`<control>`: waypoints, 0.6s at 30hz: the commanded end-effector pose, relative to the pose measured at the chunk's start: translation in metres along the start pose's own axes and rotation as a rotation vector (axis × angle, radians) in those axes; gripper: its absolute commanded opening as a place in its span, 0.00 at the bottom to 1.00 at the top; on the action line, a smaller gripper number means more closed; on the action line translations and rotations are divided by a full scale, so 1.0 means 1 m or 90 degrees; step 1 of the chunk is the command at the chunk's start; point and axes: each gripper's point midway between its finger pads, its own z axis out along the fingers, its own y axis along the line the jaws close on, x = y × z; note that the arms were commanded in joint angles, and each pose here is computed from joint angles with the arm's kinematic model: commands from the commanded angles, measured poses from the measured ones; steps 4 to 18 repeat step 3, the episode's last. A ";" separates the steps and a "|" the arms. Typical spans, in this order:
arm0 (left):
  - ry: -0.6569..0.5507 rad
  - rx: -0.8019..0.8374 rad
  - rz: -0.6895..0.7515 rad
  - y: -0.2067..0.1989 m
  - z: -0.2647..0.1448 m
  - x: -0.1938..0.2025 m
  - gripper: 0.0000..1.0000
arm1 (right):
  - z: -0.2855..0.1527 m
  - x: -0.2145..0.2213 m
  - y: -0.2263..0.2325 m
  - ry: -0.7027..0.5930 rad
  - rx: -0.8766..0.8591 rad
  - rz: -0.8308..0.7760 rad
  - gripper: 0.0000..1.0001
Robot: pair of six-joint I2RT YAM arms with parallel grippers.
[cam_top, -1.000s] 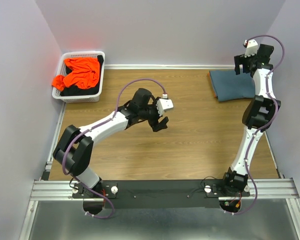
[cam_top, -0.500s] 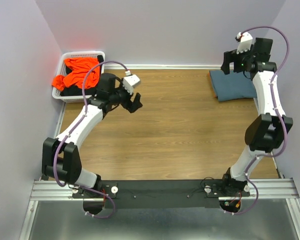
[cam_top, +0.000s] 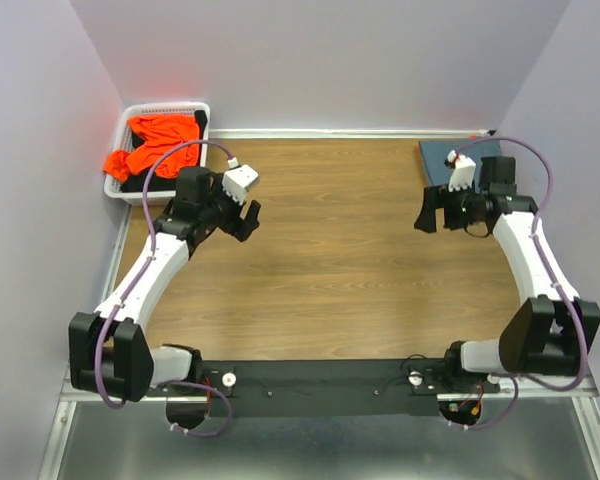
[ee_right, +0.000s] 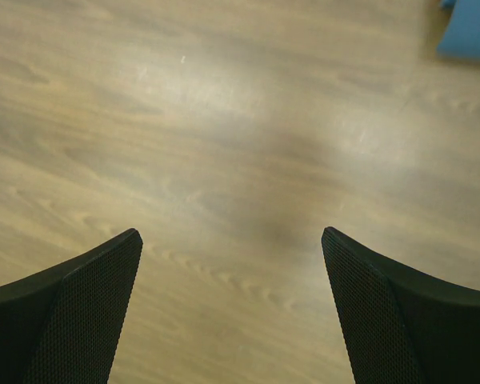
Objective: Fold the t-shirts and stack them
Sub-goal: Reset both grippers
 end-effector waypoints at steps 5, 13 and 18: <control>-0.001 -0.064 0.007 0.008 -0.021 0.000 0.85 | -0.027 0.012 0.017 -0.040 0.007 -0.009 1.00; -0.001 -0.064 0.007 0.008 -0.021 0.000 0.85 | -0.027 0.012 0.017 -0.040 0.007 -0.009 1.00; -0.001 -0.064 0.007 0.008 -0.021 0.000 0.85 | -0.027 0.012 0.017 -0.040 0.007 -0.009 1.00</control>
